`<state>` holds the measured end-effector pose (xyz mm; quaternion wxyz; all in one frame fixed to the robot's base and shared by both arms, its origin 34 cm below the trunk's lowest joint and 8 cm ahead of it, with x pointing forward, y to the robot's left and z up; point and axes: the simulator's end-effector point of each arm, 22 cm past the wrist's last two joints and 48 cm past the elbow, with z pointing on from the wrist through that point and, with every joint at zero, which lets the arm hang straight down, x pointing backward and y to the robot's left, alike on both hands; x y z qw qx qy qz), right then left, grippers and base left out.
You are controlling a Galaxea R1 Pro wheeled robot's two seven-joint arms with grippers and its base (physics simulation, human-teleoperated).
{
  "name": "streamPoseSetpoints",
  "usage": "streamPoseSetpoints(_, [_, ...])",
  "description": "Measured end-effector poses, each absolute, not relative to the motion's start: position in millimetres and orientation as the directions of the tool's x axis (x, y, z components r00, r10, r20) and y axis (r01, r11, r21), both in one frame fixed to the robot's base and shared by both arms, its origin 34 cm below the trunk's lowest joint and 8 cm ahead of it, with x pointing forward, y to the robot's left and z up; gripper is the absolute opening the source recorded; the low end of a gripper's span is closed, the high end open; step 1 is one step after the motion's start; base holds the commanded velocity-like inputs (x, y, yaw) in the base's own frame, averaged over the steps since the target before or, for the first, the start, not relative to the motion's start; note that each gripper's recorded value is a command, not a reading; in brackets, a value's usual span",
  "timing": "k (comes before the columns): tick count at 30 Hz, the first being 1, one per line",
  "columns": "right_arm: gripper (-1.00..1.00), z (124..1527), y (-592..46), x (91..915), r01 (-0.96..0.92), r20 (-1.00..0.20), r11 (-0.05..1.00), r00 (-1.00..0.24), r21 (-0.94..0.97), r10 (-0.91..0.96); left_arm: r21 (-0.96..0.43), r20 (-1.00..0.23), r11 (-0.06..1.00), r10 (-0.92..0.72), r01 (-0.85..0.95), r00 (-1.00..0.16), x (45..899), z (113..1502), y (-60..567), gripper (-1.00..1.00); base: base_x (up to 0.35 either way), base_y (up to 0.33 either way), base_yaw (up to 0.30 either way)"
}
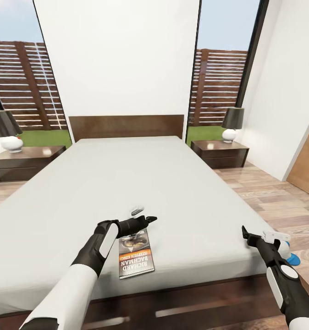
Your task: In the bedroom, move the book from the bed onto either nightstand, and place the two sandals side by side next to the bed.
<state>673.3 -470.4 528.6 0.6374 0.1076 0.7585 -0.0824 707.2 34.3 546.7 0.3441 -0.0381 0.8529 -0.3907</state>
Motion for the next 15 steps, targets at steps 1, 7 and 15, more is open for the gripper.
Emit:
streamPoseSetpoints(1, [1.00,528.5,-470.3,673.3,0.268,-0.985,0.963,-0.165,0.012,0.058,-0.693,-0.557,0.692,-0.334,0.204,-0.760,707.2,546.6,34.3,1.00,-0.001,0.000,0.000])
streamPoseSetpoints(7, [1.00,527.9,-470.5,673.2,0.269,-0.984,0.963,-0.165,0.012,0.059,-0.693,-0.557,0.692,-0.334,0.203,-0.761,707.3,546.3,34.3,1.00,-0.064,0.000,0.000])
streamPoseSetpoints(15, [1.00,528.1,-470.6,673.1,0.269,-0.985,0.963,-0.165,0.012,0.059,-0.691,-0.558,0.693,-0.333,0.204,-0.760,707.2,546.2,34.5,1.00,-0.032,0.000,0.000])
